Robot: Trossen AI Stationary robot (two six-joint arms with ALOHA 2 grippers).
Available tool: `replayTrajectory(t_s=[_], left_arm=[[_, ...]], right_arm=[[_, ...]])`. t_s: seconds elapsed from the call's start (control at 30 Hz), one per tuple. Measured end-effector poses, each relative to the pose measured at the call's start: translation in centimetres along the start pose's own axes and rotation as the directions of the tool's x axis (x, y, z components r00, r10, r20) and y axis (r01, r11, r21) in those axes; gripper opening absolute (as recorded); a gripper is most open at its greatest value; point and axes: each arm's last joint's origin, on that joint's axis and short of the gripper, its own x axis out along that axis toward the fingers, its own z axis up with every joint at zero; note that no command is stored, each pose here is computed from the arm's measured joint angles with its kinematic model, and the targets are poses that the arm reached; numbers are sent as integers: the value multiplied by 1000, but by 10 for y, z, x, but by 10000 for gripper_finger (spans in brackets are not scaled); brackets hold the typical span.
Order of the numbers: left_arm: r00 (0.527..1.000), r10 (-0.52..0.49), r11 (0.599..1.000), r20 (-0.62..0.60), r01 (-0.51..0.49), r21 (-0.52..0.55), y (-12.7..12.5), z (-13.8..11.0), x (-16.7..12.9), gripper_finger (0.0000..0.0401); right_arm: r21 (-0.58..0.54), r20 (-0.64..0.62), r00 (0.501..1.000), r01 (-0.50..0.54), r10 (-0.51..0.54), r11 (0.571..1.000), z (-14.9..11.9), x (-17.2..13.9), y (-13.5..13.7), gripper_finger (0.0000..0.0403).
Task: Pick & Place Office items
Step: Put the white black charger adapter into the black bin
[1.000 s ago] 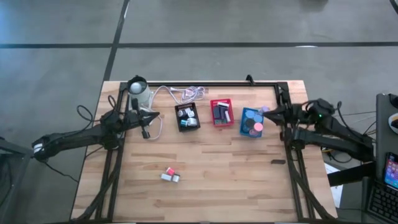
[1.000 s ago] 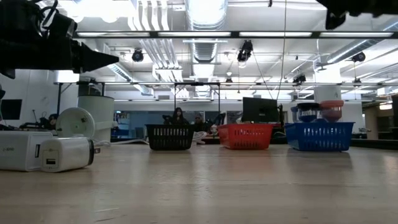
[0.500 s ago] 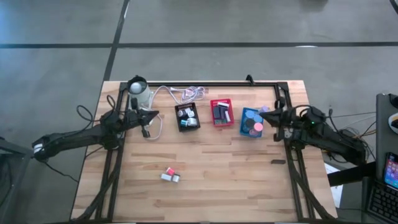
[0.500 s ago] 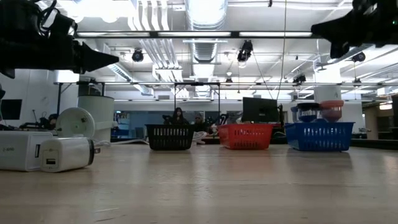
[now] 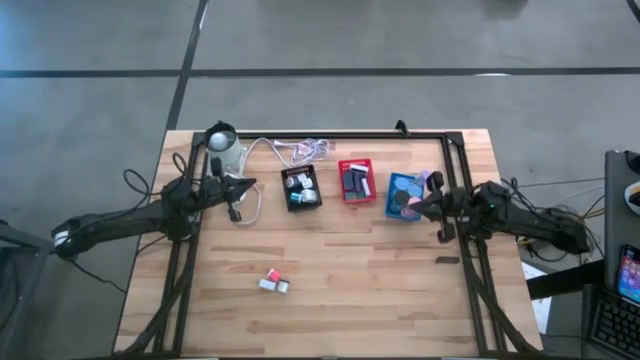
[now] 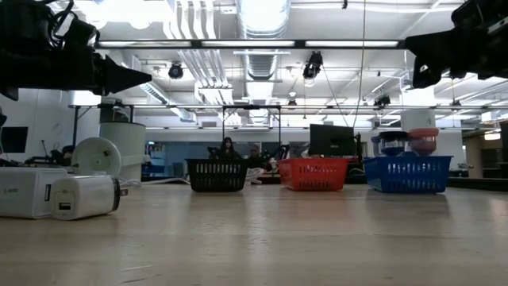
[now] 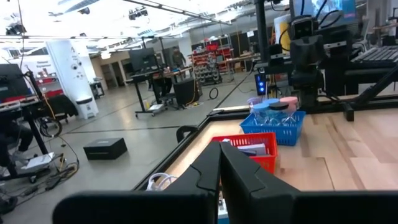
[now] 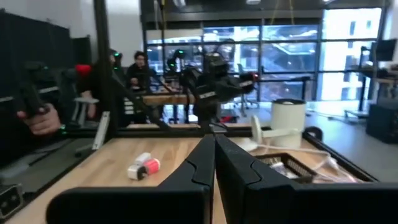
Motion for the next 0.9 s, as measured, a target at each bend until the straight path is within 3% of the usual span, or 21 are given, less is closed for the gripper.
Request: replayTrajectory(t_s=[0.33, 0.5, 0.63, 0.77, 0.9], left_arm=[[999, -9, 1000, -39, 8, -17, -1, -4, 0, 12], [999, -11, 1000, -40, 10, -19, -1, -4, 0, 12], [999, -14, 1000, -41, 13, -20, -1, -4, 0, 12], [998, -53, 999, -34, 53, 2, -2, -4, 0, 12], [998, -62, 998, -32, 62, 8, -2, -4, 0, 12]], right_arm=[[-127, -93, 996, -6, -6, 992, 7, -3, 8, 8], [-173, -80, 997, -9, -5, 985, 8, -3, 8, 8], [-168, -62, 998, -17, 7, 986, 9, -3, 8, 8], [-124, -76, 991, -117, 108, 985, 6, -3, 11, 8], [-120, -81, 990, -121, 112, 985, -1, -2, 10, 8]])
